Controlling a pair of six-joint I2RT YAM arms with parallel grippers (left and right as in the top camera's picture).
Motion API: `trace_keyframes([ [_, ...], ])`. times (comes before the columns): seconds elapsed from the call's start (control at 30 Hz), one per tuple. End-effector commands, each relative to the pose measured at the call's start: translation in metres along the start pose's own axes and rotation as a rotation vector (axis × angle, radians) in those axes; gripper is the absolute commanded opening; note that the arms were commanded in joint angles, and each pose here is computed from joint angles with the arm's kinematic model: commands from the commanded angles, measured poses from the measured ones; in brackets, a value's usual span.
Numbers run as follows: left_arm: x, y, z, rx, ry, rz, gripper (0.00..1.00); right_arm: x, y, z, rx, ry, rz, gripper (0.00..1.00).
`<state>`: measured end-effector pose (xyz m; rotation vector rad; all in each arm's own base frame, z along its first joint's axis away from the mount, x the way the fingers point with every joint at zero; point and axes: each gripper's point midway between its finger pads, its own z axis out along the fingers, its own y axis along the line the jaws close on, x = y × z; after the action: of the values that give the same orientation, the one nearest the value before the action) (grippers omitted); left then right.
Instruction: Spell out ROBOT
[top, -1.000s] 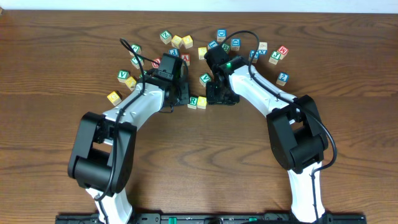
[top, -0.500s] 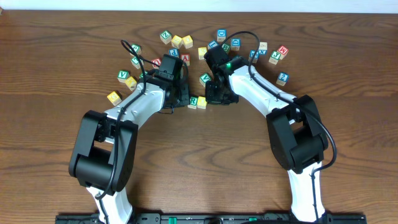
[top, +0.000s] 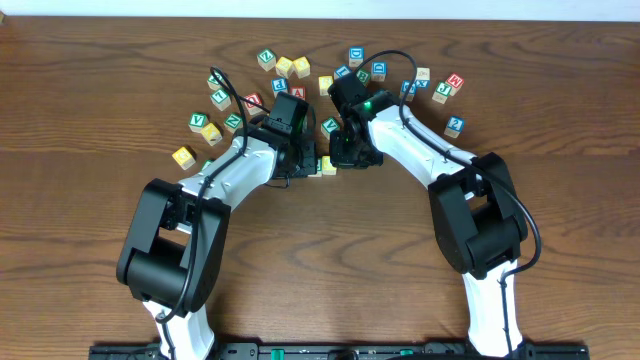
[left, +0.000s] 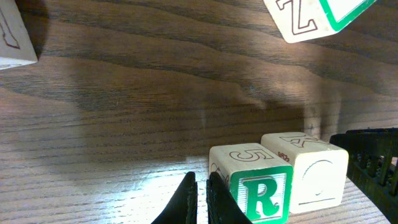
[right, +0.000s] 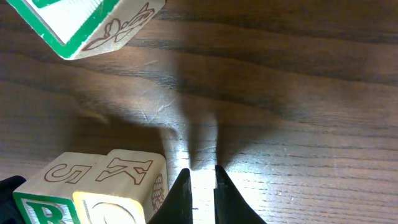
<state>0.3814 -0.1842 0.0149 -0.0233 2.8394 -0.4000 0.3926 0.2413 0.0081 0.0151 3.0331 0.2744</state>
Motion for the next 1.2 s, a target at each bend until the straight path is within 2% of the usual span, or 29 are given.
trace_keyframes([
  [0.0,-0.004,-0.003,-0.001,0.004,-0.004,-0.01,0.08,0.003,0.012,-0.011,-0.021,-0.016,-0.039,0.08],
  [1.17,0.009,-0.009,0.001,-0.004,0.034,-0.052,0.08,0.006,0.016,-0.011,-0.032,-0.01,-0.078,0.08],
])
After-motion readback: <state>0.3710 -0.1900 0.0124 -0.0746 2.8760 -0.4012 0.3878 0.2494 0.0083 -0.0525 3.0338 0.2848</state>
